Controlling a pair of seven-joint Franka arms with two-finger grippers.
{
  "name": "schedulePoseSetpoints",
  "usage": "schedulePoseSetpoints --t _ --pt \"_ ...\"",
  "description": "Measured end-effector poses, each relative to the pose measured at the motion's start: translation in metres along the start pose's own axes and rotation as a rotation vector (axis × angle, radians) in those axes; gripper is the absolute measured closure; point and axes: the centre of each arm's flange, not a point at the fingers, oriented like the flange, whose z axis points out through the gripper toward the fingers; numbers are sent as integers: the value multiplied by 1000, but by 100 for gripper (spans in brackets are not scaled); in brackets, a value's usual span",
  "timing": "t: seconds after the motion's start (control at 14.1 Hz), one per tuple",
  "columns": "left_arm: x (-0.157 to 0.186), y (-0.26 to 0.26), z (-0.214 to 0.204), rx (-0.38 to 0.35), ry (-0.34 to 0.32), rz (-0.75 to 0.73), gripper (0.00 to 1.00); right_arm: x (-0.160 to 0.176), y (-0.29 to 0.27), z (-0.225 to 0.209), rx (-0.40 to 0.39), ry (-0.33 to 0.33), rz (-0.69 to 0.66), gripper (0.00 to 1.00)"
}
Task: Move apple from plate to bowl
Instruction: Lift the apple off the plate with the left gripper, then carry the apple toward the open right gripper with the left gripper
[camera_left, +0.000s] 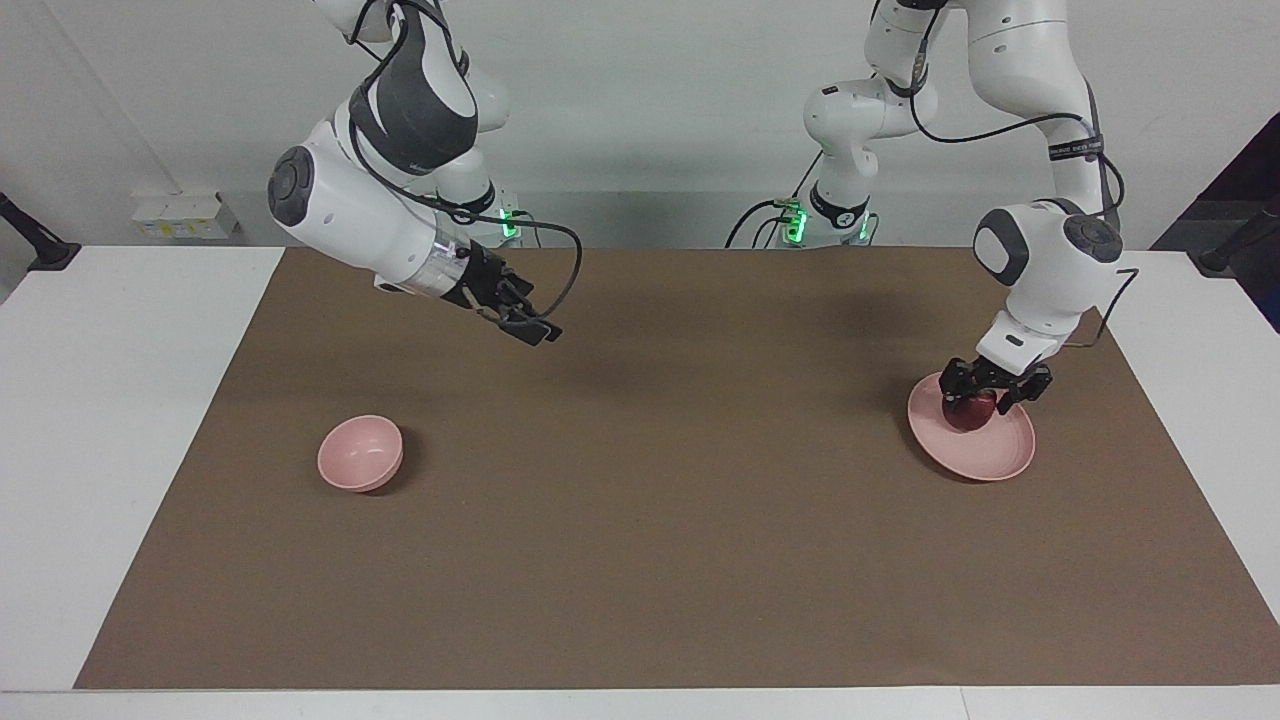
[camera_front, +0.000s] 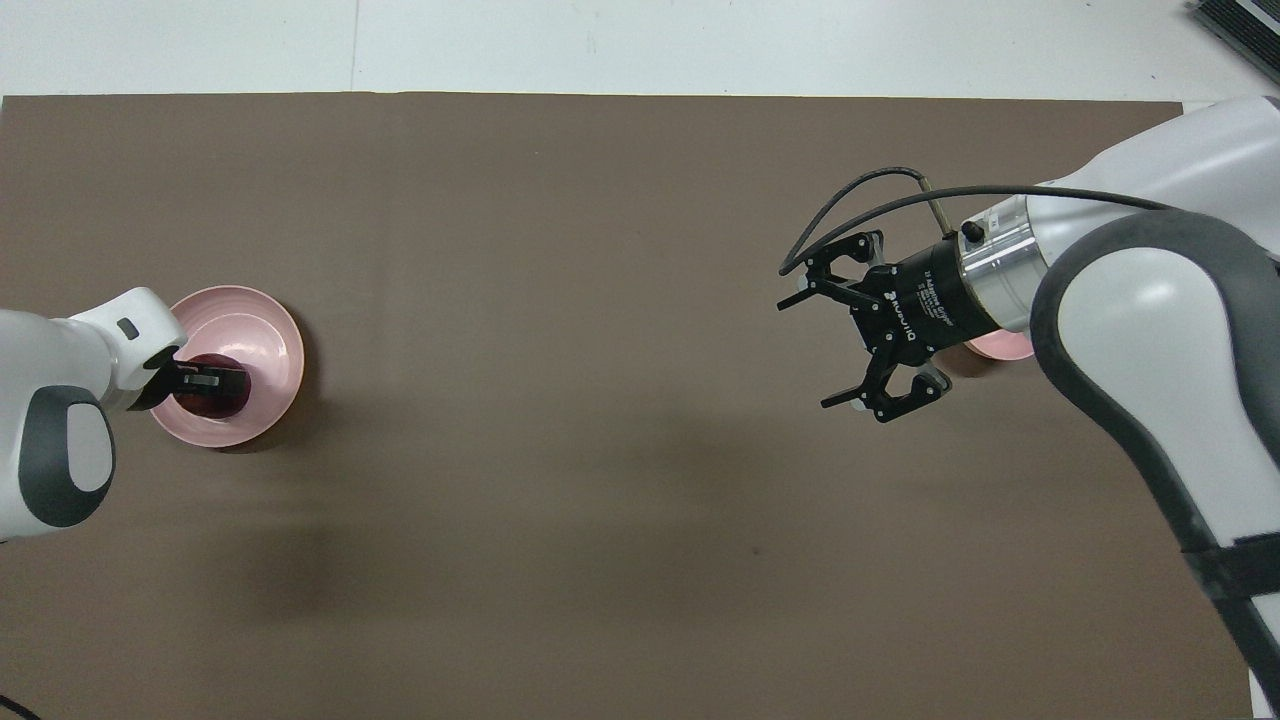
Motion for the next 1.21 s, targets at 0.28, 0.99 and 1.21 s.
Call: schedulePoseSetpoints --t 0.28,0.99,1.21 --pt "11 11 -29 -16 -38 30 28 0 0 0 1 -2 10 0" --pt "28 177 -146 -304 -11 -43 28 1 -1 3 16 -18 39 0" --pt "27 225 -154 -443 -30 -122 28 6 -1 11 46 -62 68 0"
